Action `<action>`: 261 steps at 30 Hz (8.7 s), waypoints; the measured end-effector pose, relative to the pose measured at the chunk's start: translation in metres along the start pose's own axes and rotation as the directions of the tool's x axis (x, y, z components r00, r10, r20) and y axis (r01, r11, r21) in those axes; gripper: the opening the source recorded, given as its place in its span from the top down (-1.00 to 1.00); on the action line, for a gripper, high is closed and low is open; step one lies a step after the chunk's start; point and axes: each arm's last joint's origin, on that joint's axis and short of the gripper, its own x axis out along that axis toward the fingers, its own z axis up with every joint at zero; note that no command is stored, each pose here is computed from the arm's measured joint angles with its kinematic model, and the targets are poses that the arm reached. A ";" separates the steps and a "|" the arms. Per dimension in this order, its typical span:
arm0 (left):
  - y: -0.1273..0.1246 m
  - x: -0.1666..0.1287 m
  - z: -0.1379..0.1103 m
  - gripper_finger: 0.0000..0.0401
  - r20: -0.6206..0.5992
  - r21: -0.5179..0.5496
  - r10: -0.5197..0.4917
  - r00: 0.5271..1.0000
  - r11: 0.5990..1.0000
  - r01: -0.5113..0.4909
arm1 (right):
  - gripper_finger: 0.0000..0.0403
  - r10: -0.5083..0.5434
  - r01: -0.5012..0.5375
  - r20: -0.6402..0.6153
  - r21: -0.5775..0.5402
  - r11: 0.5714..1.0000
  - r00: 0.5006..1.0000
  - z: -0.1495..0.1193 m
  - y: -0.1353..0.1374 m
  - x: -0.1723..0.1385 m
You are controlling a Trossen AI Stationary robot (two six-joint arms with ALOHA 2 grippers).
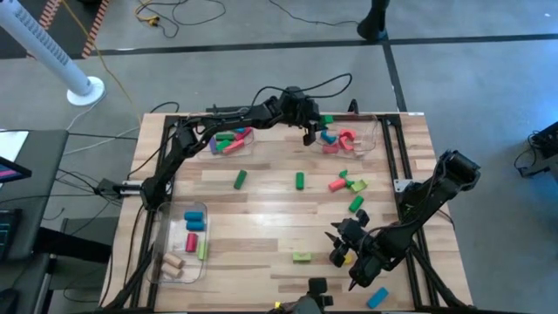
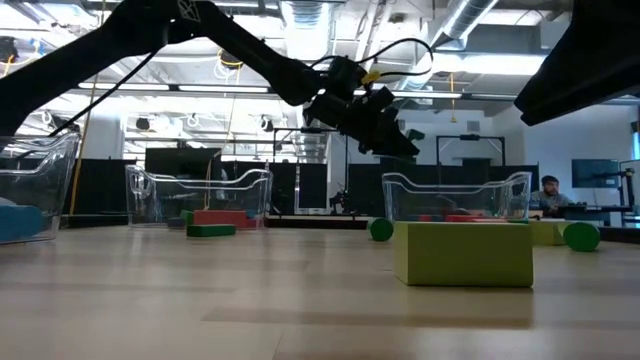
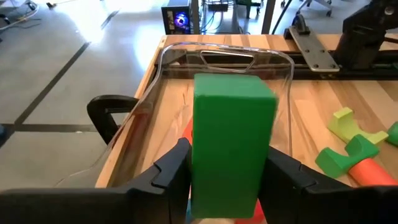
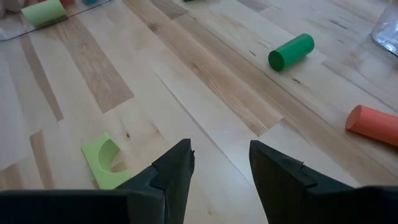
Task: Sort blocks by size
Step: Put the green arch block into the top right transparent bin, then put the dark blue rectangular block into the top left transparent bin
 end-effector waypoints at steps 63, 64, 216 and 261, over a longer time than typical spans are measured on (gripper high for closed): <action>-0.143 -0.167 0.095 0.21 -0.537 0.138 -0.297 0.790 0.892 0.429 | 0.06 0.003 -0.003 -0.007 -0.047 0.999 1.000 0.000 0.000 -0.001; -0.144 -0.170 0.096 0.21 -0.543 0.148 -0.282 0.791 0.895 0.420 | 0.06 0.003 -0.003 -0.007 -0.047 0.999 1.000 0.000 0.000 -0.001; -0.255 -0.274 -0.076 0.21 0.086 0.258 -0.337 0.937 0.916 0.306 | -0.15 -0.017 0.032 -0.106 0.146 0.989 0.994 0.118 -0.075 0.172; -0.256 -0.274 -0.076 0.21 0.088 0.264 -0.342 0.936 0.914 0.309 | -0.16 -0.210 0.309 -0.373 0.228 0.923 0.904 0.099 -0.094 0.210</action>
